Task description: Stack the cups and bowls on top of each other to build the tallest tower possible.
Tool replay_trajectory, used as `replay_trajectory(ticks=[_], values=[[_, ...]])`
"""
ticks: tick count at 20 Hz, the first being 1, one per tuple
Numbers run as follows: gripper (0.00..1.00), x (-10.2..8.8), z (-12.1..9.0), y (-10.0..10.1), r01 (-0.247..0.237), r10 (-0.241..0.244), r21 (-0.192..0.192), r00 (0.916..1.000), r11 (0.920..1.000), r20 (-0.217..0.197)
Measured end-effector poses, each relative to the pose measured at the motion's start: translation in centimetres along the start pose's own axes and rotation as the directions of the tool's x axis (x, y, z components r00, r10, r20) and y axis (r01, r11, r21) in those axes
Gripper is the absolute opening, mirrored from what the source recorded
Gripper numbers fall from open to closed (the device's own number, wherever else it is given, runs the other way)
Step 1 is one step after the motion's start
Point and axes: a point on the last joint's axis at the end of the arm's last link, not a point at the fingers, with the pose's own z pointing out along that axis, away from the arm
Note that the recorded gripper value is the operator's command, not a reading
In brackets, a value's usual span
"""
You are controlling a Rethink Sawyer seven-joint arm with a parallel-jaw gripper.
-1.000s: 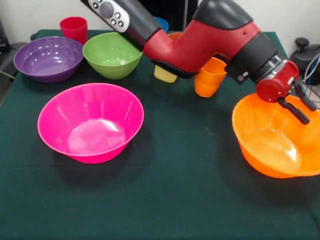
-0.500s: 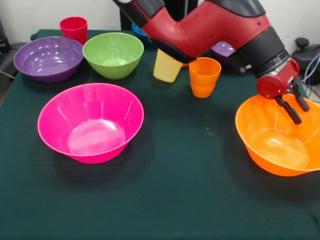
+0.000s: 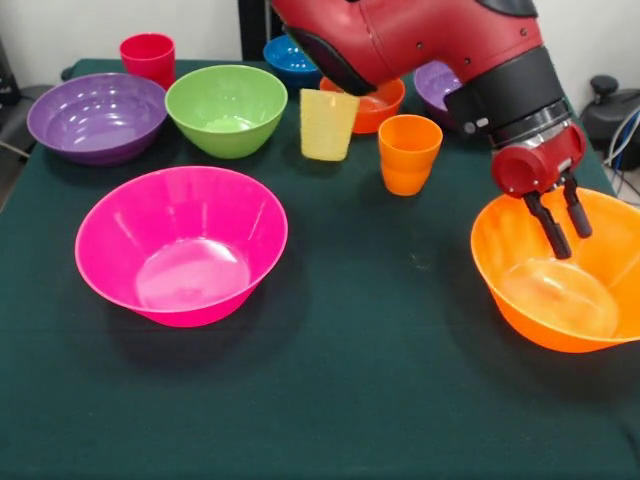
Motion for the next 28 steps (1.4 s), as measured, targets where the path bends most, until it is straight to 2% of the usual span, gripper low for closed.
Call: replay_trajectory(ticks=[5, 9, 13, 16, 19, 22, 25, 26, 28], values=[[1.0, -1.4, -0.4, -0.2, -0.035, 0.036, 0.024, 0.9983, 0.9991, -0.046], [1.0, -3.1, -0.2, 0.7, -0.085, 0.087, 0.039, 0.993, 0.9957, -0.08], [1.0, -4.3, 0.9, 4.0, -0.136, 0.139, 0.033, 0.9827, 0.9902, -0.122], [1.0, -4.3, 1.3, 5.6, -0.147, 0.149, 0.022, 0.9793, 0.9888, -0.137], [1.0, -3.0, 2.0, 8.1, -0.162, 0.161, 0.012, 0.9706, 0.9868, -0.178], [1.0, -1.1, 2.3, 9.3, -0.154, 0.156, 0.028, 0.9609, 0.9877, -0.229], [1.0, 0.1, 2.2, 9.6, -0.132, 0.14, 0.05, 0.9557, 0.99, -0.259], [1.0, 0.9, 1.9, 9.5, -0.099, 0.115, 0.071, 0.9548, 0.9925, -0.274], [1.0, 1.2, 1.8, 9.3, -0.08, 0.101, 0.086, 0.9552, 0.9931, -0.278]])
